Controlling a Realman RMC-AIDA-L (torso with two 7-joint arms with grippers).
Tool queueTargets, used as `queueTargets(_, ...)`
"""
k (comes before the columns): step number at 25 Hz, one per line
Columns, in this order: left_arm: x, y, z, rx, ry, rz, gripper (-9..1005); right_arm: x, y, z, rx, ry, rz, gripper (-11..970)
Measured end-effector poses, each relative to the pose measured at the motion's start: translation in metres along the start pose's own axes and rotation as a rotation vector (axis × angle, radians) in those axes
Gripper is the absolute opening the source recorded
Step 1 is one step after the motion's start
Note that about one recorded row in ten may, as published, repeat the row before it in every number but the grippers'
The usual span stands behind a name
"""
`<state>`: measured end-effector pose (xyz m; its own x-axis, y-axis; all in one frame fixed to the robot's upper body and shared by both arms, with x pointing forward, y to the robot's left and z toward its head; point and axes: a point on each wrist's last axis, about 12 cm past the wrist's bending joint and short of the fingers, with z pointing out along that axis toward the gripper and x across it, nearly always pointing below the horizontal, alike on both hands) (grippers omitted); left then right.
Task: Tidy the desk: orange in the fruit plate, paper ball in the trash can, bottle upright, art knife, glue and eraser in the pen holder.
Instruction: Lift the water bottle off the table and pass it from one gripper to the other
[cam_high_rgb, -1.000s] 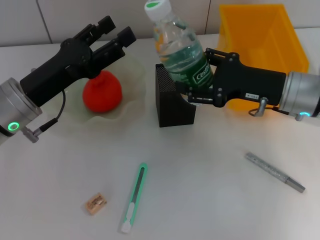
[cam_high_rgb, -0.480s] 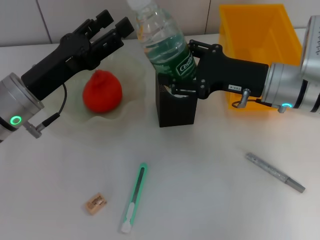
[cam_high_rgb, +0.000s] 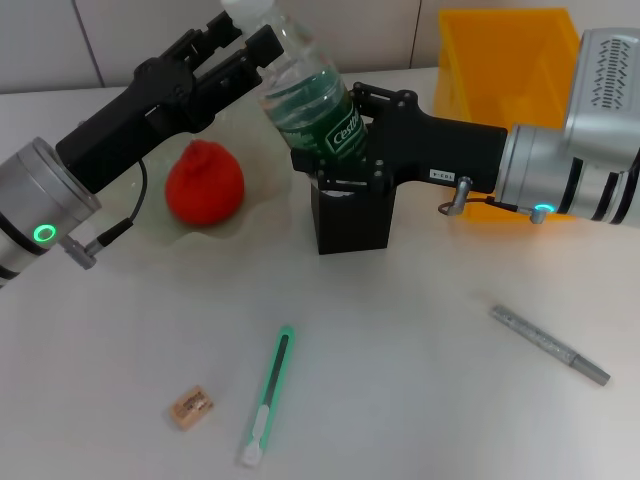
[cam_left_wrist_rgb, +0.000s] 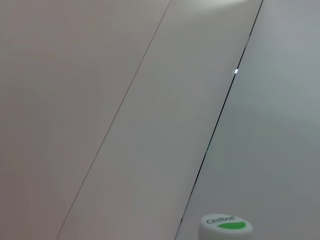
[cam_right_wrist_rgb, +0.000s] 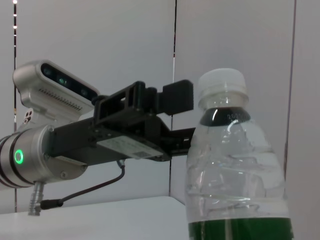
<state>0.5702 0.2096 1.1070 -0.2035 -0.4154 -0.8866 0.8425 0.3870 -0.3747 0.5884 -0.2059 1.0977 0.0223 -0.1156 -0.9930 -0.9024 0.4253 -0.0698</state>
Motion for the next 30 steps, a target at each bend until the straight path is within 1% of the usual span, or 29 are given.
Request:
queueTargets(11,-0.004,-0.001,0.007,0.019,-0.017,0.003,782,0.001,0.004,0.009,-0.031,0.014,-0.005,766)
queueTargets(18,-0.001,-0.002,0.006,0.021,-0.020,-0.002,781,0.002,0.008,0.011,-0.045,0.008,0.005,766)
queueTargets(30,0.001,-0.004,0.003,0.015,-0.035,-0.009,780,0.002,0.009,0.009,-0.044,-0.011,0.014,766)
